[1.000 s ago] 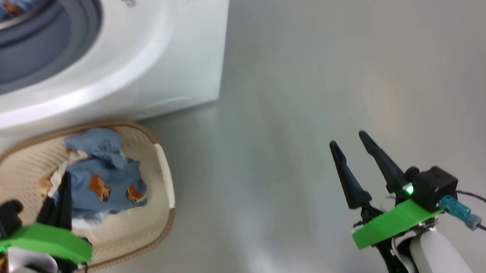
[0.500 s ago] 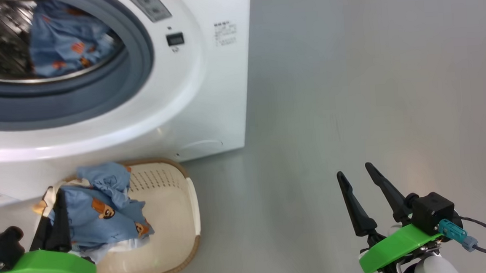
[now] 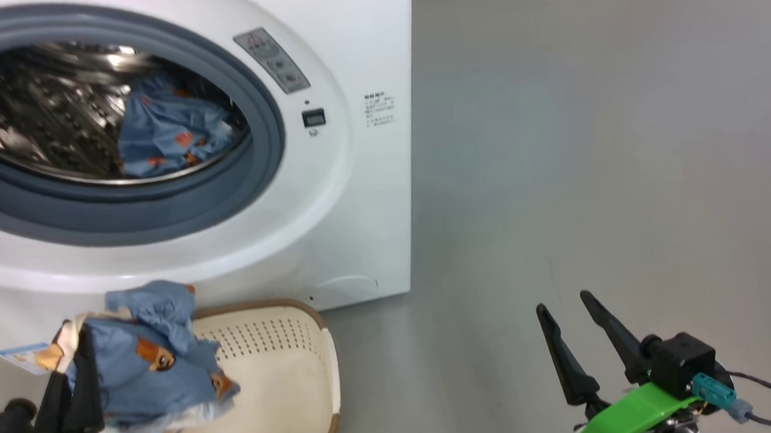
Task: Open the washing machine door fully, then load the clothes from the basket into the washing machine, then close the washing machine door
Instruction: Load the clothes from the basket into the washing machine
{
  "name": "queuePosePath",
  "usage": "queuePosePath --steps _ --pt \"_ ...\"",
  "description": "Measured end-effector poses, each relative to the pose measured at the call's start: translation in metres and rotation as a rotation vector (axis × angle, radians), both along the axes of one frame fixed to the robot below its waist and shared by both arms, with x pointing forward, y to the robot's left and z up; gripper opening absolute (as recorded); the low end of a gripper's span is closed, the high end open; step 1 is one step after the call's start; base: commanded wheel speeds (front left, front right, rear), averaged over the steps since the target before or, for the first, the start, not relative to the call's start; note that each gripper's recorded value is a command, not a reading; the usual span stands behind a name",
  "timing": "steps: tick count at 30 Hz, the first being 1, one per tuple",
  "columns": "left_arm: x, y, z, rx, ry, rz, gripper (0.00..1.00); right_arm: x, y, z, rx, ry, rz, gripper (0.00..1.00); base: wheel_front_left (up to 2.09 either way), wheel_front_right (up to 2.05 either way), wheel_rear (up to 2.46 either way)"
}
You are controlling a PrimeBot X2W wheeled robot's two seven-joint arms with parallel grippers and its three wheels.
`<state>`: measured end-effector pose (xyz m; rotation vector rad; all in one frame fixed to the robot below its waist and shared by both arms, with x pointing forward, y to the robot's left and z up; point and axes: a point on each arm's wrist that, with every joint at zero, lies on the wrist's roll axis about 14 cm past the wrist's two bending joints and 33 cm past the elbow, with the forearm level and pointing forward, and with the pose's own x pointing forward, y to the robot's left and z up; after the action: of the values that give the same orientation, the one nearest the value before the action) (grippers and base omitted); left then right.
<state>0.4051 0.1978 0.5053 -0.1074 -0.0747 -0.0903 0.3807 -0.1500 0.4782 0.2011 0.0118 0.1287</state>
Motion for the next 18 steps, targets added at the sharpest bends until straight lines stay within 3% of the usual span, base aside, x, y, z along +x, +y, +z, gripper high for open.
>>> queuePosePath --steps 11,18 --pt "-0.033 0.005 0.022 0.122 -0.064 0.019 0.00 -0.018 0.002 0.013 0.003 -0.038 0.003 1.00 0.00 0.00 0.00" --pt "-0.052 0.013 0.012 0.124 -0.030 0.059 0.00 -0.023 0.003 0.014 -0.002 -0.043 0.009 1.00 0.00 0.00 0.00"
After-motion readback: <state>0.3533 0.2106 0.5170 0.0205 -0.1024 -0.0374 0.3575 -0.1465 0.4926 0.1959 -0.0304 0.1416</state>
